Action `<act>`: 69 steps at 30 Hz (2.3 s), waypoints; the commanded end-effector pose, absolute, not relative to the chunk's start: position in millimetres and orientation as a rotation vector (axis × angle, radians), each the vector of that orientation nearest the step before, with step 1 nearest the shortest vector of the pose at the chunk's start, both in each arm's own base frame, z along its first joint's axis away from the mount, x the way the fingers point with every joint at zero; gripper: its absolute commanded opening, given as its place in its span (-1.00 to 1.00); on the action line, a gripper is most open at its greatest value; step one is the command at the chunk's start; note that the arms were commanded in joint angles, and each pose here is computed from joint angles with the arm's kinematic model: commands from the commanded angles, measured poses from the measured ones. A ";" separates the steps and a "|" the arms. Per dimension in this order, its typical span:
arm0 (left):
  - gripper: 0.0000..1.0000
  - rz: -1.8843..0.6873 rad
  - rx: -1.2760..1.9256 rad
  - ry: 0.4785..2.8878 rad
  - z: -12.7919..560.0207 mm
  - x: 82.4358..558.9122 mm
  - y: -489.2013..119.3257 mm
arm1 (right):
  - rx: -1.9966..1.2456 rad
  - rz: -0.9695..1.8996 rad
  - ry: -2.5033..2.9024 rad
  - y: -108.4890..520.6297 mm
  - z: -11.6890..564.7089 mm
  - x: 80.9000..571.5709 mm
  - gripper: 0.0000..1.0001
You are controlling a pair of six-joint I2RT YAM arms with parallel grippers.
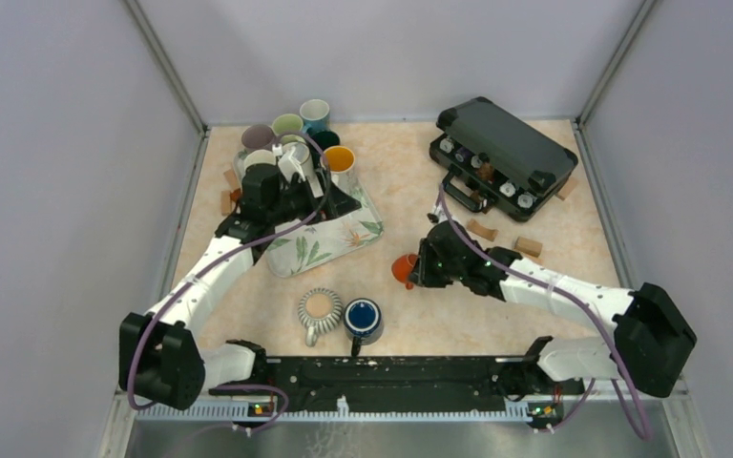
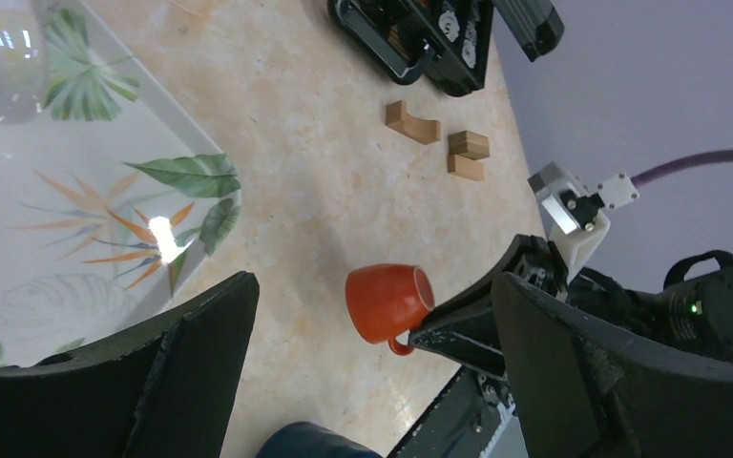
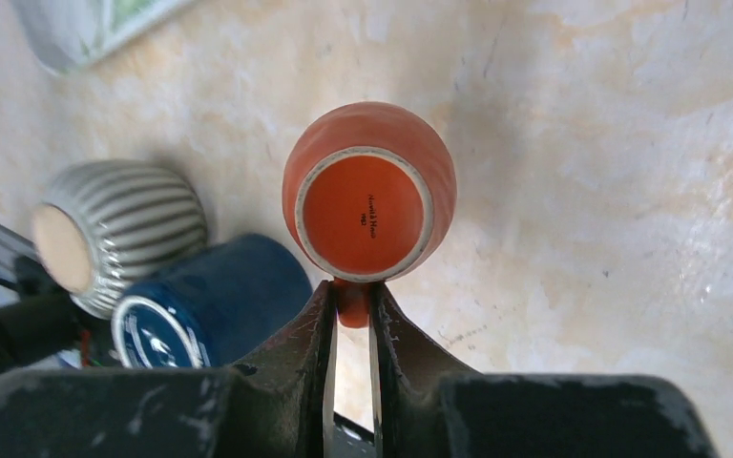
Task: Turn the mug right side up
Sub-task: Turn over the cup at the corner of the board.
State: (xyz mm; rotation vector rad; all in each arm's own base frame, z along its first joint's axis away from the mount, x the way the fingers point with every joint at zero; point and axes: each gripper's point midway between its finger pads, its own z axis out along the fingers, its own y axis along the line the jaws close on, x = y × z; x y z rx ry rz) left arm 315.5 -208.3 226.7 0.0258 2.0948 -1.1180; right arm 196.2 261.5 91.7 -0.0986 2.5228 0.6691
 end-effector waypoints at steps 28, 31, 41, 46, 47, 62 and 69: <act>0.41 -1.807 -0.020 1.956 254.1 277.9 -242.8 | 0.182 1.566 1.724 319.3 299.4 285.5 -1.00; 0.36 -1.834 -0.021 1.941 257.3 275.4 -246.4 | 0.174 1.615 1.706 324.4 302.9 284.9 -1.00; 0.18 -1.900 -0.019 1.916 265.4 270.9 -261.0 | 0.183 1.665 1.671 326.2 307.2 284.1 -1.00; 0.10 -1.934 -0.021 1.895 269.8 270.8 -266.4 | 0.182 1.673 1.667 326.4 307.7 283.1 -1.00; 0.08 -1.941 -0.022 1.891 271.0 270.8 -267.3 | 0.183 1.672 1.669 326.1 306.2 283.2 -1.00; -0.22 -1.978 -0.042 1.828 285.8 274.8 -270.1 | 0.173 1.686 1.675 327.6 302.3 280.9 -1.00; -0.36 -1.987 -0.052 1.813 287.9 276.2 -270.9 | 0.177 1.691 1.684 328.0 296.6 279.7 -1.00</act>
